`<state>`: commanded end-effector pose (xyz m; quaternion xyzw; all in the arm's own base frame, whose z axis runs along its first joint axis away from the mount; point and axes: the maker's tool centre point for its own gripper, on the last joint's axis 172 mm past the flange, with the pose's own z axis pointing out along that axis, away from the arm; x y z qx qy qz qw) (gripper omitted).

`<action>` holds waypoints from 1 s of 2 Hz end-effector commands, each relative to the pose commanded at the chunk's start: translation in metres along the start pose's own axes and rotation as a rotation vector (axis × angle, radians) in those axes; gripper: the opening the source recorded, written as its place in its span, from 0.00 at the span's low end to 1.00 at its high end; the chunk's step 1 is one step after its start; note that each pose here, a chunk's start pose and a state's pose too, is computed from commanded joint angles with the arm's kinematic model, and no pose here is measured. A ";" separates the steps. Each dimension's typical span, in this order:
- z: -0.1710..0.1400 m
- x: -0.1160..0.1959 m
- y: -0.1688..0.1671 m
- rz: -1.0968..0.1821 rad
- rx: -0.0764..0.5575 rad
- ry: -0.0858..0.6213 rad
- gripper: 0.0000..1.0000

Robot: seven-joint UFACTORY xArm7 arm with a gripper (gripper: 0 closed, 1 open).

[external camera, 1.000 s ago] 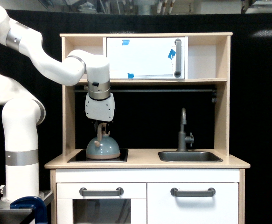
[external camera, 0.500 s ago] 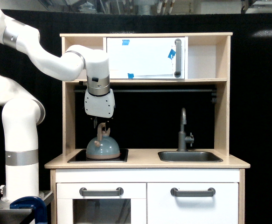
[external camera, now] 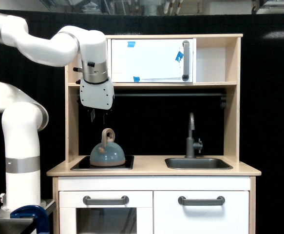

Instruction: Place the teapot on the stove

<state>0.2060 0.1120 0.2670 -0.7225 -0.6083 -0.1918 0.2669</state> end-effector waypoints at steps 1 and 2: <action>-0.022 -0.020 0.010 0.000 0.000 0.000 1.00; -0.020 -0.007 0.016 0.000 0.000 0.000 1.00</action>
